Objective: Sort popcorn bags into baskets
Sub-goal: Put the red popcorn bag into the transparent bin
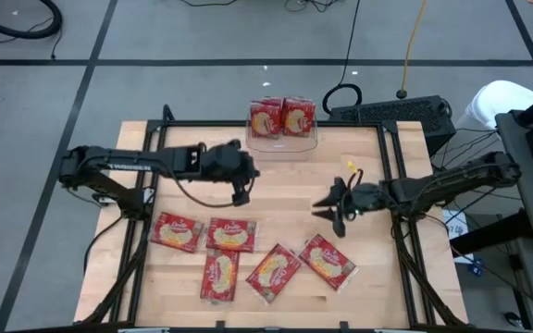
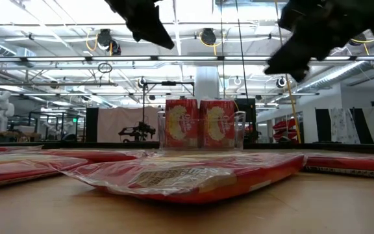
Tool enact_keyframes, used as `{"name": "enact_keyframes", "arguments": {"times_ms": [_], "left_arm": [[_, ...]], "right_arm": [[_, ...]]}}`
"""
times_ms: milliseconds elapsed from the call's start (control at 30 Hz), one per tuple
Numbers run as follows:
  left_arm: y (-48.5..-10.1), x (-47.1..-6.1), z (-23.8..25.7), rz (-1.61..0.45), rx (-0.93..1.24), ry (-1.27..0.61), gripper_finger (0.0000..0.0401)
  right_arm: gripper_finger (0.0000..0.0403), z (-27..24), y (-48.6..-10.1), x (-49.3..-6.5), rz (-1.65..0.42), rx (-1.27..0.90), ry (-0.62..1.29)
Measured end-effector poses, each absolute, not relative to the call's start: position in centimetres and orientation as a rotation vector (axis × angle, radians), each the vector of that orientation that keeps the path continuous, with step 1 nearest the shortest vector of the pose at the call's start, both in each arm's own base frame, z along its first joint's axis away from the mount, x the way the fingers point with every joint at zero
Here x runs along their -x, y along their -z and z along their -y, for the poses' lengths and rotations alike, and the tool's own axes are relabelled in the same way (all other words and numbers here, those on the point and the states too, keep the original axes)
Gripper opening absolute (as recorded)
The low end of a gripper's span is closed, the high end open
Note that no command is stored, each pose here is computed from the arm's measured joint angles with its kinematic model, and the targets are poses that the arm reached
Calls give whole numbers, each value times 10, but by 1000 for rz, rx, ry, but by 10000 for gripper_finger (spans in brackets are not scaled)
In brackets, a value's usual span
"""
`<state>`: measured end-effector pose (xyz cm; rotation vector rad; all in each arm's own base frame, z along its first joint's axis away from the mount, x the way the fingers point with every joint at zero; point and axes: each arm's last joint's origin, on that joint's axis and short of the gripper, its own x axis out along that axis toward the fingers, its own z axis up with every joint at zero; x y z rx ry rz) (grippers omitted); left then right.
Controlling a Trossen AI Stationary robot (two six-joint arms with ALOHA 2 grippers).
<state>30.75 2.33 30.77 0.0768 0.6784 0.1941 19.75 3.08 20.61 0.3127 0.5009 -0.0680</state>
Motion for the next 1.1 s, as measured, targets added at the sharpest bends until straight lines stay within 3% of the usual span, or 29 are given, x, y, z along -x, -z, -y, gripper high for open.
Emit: {"name": "enact_keyframes", "arguments": {"times_ms": [200,600,900,1100], "left_arm": [[-280,-309,6,-632,-93,-109,35],[-267,-305,24,-651,-130,-46,35],[-267,-305,26,-649,-136,-37,35],[-267,-305,26,-648,-145,-35,35]], "right_arm": [[116,-62,-198,-181,-698,-463,93],[124,-99,-170,-176,-1009,-613,127],[198,-101,-151,-191,-1031,-505,123],[222,-98,-144,-196,-974,-355,185]]}}
